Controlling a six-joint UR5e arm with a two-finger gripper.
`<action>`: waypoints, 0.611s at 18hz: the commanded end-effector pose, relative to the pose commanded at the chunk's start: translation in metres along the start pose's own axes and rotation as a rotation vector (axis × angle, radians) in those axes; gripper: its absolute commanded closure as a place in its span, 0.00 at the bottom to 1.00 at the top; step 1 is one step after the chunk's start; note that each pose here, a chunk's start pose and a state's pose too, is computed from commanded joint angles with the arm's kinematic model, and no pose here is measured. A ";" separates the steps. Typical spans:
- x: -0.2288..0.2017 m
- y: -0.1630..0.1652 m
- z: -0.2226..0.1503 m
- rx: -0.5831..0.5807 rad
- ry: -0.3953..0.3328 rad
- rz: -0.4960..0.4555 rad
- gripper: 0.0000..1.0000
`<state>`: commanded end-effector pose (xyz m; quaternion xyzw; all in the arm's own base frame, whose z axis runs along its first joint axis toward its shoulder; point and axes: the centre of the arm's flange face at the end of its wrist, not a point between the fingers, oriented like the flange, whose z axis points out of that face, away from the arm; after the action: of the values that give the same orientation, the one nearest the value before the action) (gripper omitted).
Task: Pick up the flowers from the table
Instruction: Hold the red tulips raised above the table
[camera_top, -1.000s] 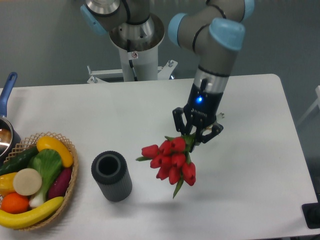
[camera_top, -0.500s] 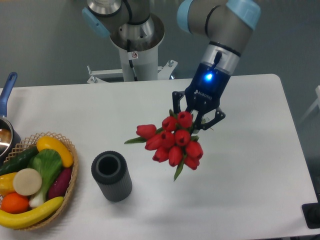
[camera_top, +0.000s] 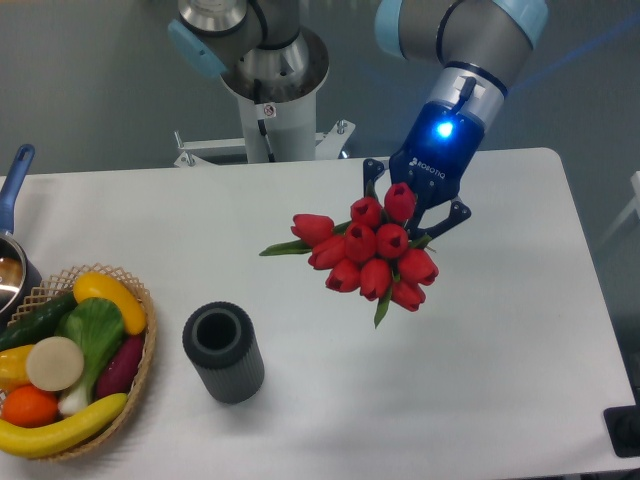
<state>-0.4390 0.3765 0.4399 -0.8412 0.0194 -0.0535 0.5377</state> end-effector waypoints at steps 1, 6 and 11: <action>0.000 0.001 -0.001 0.000 -0.001 0.000 0.76; 0.000 0.001 -0.001 0.000 -0.002 0.000 0.76; 0.000 0.001 -0.002 0.002 -0.004 -0.002 0.76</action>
<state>-0.4395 0.3741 0.4403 -0.8408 0.0174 -0.0523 0.5385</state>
